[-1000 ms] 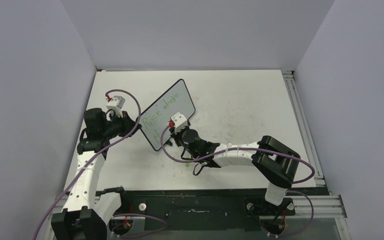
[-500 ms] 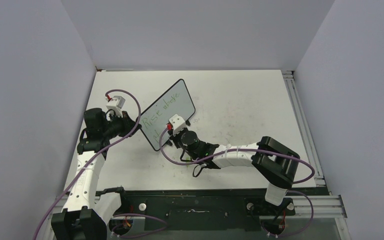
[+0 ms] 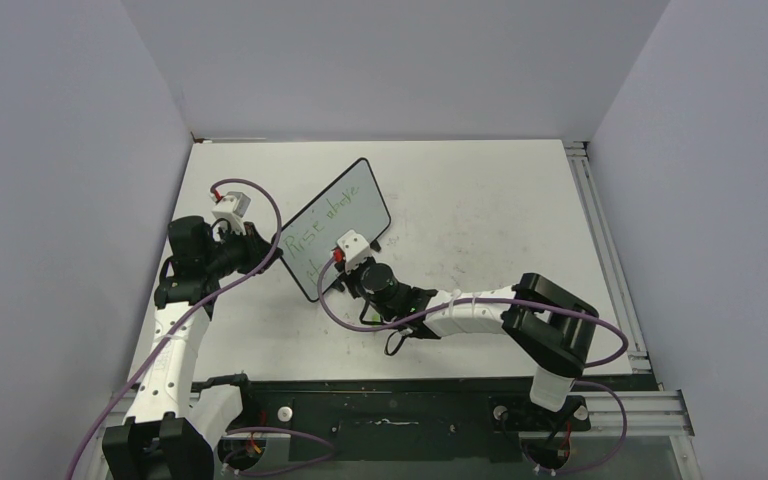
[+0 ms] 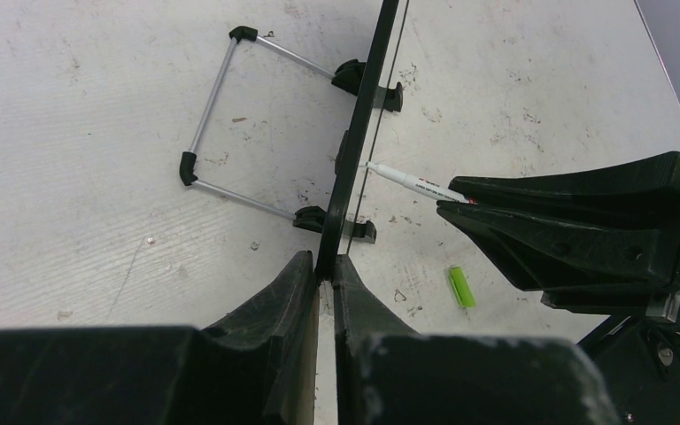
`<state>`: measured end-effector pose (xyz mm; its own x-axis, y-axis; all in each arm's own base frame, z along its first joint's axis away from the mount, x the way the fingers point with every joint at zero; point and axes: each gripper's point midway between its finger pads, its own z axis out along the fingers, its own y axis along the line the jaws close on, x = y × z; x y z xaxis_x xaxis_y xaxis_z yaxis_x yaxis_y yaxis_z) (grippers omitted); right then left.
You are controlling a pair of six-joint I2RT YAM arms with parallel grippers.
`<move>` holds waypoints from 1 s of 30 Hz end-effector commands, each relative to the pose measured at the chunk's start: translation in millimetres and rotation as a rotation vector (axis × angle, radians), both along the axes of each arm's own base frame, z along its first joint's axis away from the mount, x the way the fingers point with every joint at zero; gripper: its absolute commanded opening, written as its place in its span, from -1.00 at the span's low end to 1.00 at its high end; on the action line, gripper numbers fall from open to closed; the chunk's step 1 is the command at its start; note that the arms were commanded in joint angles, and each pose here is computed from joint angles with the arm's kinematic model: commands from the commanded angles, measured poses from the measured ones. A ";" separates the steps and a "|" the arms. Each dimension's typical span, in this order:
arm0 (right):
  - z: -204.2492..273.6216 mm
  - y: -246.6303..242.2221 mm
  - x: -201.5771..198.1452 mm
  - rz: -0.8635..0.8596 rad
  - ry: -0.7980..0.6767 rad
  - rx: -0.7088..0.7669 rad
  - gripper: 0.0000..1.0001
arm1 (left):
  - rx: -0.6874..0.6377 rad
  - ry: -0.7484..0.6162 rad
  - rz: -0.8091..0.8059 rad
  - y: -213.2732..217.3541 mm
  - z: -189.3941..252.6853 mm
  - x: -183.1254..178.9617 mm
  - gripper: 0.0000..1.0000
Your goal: Write a sentence on the whiteboard
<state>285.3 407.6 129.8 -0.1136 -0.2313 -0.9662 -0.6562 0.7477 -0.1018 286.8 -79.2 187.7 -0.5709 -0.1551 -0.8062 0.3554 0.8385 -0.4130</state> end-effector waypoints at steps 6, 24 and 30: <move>-16.4 1.8 -3.9 0.002 0.028 -0.004 -0.89 | -0.012 -0.068 -0.022 -4.6 23.9 5.6 -1.00; 12.7 1.6 17.4 -0.048 -0.033 0.044 -0.89 | -0.013 -0.068 -0.023 -4.5 24.2 5.7 -1.00; 23.1 4.3 21.9 -0.050 -0.055 0.059 -0.89 | -0.014 -0.067 -0.025 -5.1 23.6 5.3 -1.00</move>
<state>293.4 399.2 114.9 -0.1326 -0.2637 -0.9554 -0.6302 0.7664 -0.1241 287.3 -78.3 187.3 -0.5703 -0.1555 -0.8065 0.3506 0.8419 -0.4103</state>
